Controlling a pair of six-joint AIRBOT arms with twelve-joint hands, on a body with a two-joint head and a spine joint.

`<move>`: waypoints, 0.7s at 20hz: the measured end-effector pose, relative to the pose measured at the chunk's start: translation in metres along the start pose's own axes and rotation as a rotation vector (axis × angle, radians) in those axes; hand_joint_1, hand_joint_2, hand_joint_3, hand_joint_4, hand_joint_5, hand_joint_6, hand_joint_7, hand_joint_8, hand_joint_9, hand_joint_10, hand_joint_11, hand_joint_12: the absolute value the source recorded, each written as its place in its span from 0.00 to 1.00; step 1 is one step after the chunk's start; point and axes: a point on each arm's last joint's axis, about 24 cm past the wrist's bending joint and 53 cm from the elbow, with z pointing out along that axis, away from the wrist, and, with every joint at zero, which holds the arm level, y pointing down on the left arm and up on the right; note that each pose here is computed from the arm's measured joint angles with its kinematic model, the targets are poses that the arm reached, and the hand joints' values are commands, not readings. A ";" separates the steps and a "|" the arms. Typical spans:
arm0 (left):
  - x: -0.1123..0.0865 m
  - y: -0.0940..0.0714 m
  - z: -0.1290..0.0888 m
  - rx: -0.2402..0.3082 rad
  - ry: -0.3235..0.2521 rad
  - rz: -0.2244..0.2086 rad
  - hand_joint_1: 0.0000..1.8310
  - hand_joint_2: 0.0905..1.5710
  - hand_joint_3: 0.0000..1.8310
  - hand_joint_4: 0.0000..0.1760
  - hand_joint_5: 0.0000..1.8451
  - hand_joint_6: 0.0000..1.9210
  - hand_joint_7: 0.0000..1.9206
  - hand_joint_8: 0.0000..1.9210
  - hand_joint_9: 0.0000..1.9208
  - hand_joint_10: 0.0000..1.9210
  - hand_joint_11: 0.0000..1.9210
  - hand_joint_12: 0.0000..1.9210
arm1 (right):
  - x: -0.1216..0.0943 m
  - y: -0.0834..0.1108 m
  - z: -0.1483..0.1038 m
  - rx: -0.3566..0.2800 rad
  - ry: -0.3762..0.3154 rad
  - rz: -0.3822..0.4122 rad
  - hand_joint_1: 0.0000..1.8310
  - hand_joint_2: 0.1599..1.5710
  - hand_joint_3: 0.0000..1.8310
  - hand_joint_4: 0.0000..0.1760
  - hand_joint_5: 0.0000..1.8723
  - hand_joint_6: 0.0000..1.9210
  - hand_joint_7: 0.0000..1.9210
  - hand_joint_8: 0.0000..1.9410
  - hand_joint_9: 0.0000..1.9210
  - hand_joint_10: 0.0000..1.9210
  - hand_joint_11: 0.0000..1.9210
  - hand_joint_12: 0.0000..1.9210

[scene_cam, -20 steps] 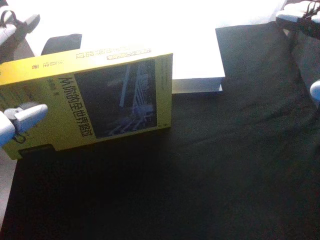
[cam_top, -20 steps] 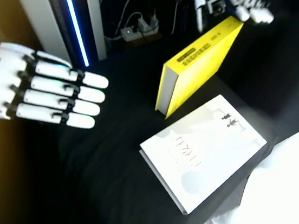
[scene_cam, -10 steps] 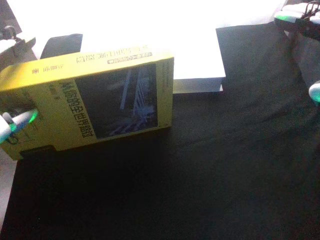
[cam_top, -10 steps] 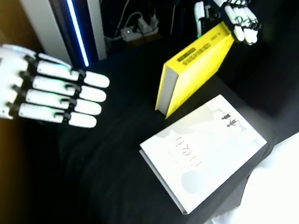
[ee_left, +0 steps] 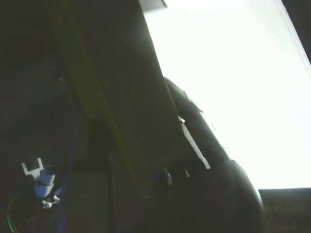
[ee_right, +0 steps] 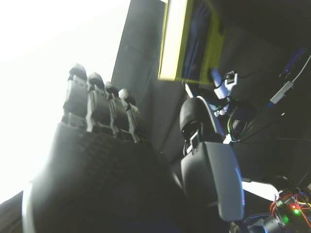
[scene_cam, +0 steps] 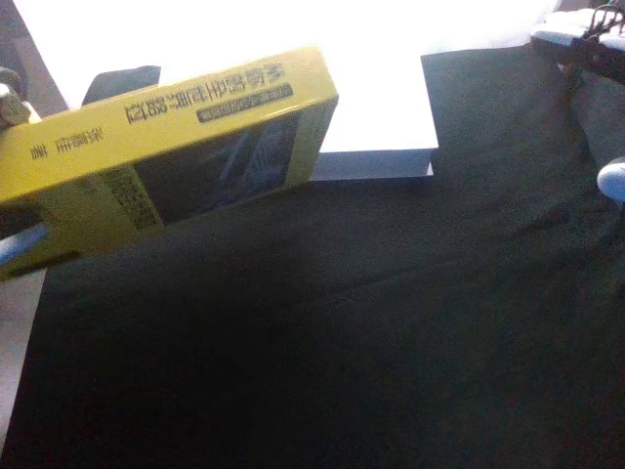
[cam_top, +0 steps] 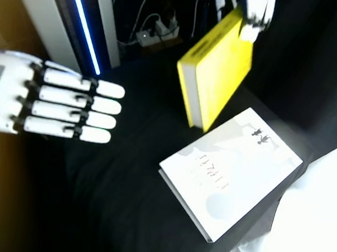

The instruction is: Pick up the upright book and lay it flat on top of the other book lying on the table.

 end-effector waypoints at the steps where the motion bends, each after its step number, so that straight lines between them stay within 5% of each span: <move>1: -0.001 -0.002 0.000 0.009 -0.005 -0.001 0.69 0.71 0.00 0.00 0.43 0.57 0.55 0.54 0.64 0.36 0.56 0.62 | -0.002 -0.001 0.000 0.002 -0.006 0.003 0.29 0.85 0.00 0.00 0.00 0.00 0.00 0.00 0.00 0.00 0.00 0.00; 3: 0.000 -0.012 0.001 0.046 -0.002 -0.006 0.69 0.71 0.00 0.00 0.43 0.56 0.55 0.54 0.63 0.35 0.54 0.62 | -0.005 -0.003 0.000 0.006 -0.017 0.006 0.30 0.84 0.00 0.00 0.00 0.00 0.00 0.00 0.00 0.00 0.00 0.00; 9: -0.026 -0.028 0.020 0.110 -0.134 -0.049 0.69 0.72 0.00 0.00 0.43 0.57 0.54 0.56 0.64 0.26 0.58 0.50 | -0.008 -0.001 0.002 -0.014 -0.033 0.014 0.21 0.87 0.01 0.00 0.00 0.00 0.00 0.00 0.00 0.00 0.00 0.00; 11: -0.032 -0.037 0.024 0.142 -0.168 -0.067 0.68 0.74 0.00 0.00 0.40 0.61 0.51 0.61 0.62 0.27 0.54 0.54 | -0.007 0.000 0.005 -0.028 -0.043 0.027 0.23 0.86 0.00 0.00 0.00 0.00 0.00 0.00 0.00 0.00 0.00 0.01; 14: -0.031 -0.042 0.029 0.168 -0.182 -0.079 0.68 0.72 0.00 0.00 0.41 0.62 0.54 0.54 0.65 0.26 0.55 0.52 | 0.003 -0.002 0.013 -0.052 -0.029 0.034 0.28 0.84 0.00 0.00 0.00 0.00 0.00 0.00 0.00 0.00 0.00 0.03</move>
